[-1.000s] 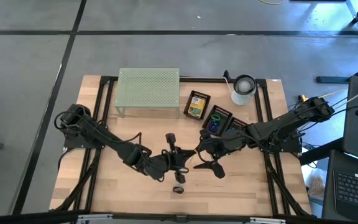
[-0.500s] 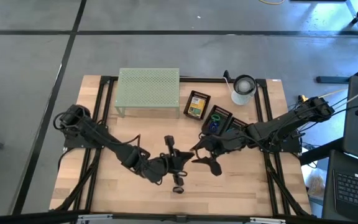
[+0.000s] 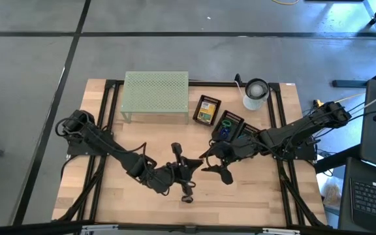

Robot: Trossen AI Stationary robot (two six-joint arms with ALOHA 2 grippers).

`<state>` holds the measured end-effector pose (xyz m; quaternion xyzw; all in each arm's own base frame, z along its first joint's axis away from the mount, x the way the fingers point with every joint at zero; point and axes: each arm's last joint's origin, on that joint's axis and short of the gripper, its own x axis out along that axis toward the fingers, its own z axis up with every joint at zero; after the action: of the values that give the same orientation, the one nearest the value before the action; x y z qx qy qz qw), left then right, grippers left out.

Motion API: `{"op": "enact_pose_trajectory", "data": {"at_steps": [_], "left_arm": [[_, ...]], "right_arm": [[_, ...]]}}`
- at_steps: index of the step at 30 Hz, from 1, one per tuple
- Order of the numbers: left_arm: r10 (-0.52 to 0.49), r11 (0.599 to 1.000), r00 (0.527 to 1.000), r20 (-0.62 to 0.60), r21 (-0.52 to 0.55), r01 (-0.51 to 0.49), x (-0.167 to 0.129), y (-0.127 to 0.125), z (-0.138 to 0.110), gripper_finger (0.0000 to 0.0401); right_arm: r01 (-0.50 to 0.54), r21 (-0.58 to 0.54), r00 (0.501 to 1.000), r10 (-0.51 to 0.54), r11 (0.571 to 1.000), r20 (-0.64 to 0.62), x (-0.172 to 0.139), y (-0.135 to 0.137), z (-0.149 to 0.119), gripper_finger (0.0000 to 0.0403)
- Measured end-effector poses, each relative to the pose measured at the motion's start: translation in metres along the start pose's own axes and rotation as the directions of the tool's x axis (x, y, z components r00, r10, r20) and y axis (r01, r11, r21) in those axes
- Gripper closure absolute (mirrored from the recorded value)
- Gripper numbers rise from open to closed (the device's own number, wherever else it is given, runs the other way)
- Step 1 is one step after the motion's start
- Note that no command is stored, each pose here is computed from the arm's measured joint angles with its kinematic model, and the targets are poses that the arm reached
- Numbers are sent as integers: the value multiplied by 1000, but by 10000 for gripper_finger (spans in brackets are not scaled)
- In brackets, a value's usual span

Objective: Pick & Place Office Desk Supplies
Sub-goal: Put the yellow rubber band into the bottom black bin

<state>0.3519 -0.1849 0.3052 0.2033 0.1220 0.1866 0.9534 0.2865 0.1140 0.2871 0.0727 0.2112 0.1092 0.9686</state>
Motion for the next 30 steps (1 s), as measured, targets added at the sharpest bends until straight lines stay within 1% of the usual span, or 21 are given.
{"op": "enact_pose_trajectory", "data": {"at_steps": [10,14,17,19,25,26,27,30], "left_arm": [[30,1000,999,-15,-5,-30,10,8,-2,398],[30,1000,999,-15,-5,-30,10,8,-2,398],[31,1000,999,-15,-5,-31,10,8,-2,398],[32,999,999,-15,-7,-32,10,8,-2,398],[68,998,997,-24,-12,-68,10,9,-2,397],[75,997,997,-25,-15,-76,10,9,-2,396],[81,996,996,-26,-22,-81,9,9,-2,395],[100,993,995,-29,-55,-101,7,8,-2,388]], "right_arm": [[-1,0,1000,1,1000,3,0,0,0,185],[-1,1,1000,1,1000,3,0,0,0,206],[-1,0,1000,1,1000,3,0,0,0,237],[-1,1,1000,1,1000,3,0,0,0,266],[-1,0,1000,1,1000,3,0,0,0,375],[-1,1,1000,1,1000,3,0,0,0,388],[-1,8,1000,1,1000,3,0,0,0,394],[-1,61,1000,1,998,3,0,0,0,389]]}}
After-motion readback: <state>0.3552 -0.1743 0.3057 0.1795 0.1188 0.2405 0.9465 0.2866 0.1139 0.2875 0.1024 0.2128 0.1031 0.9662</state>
